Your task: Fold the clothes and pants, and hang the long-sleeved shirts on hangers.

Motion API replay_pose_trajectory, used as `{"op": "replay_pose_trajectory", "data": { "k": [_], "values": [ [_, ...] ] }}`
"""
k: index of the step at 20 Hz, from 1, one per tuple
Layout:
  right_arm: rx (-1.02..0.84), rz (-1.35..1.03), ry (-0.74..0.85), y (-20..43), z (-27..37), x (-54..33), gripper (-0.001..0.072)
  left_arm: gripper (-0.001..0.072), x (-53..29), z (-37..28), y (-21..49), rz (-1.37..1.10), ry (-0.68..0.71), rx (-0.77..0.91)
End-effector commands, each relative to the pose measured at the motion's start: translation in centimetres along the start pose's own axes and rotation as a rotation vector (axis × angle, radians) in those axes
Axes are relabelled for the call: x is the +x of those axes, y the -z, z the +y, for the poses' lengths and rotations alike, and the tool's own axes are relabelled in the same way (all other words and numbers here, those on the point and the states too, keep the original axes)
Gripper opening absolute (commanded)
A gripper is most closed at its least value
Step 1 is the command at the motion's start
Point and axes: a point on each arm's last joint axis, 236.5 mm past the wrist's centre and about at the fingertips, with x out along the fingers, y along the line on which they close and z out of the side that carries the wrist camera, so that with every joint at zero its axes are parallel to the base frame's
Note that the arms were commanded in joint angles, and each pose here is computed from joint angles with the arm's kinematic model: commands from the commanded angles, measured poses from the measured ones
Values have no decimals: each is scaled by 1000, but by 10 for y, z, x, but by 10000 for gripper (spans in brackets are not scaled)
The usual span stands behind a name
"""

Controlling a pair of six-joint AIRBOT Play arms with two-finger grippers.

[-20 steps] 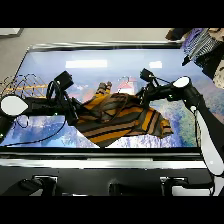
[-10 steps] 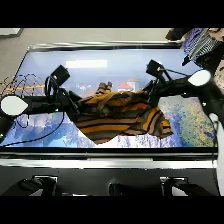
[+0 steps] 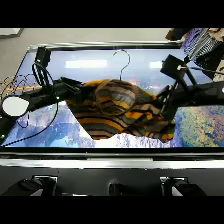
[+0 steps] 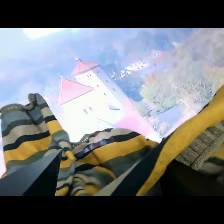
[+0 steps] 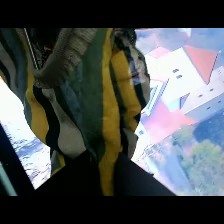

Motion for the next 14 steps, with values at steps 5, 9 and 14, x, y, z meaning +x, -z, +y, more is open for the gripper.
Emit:
{"op": "replay_pose_trajectory", "data": {
  "k": [5, 9, 14],
  "values": [
    [198, 47, -43, 10, 29, -21, 22, 720, -1, -8, 3, 17, 30, -107],
    [154, 20, -17, 4, 19, -17, 22, 720, -6, -28, 43, 181, 121, 31],
    [47, -61, -55, -14, 0, 16, 23, 720, -15, -48, 75, 298, 243, 221]
  ]
}}
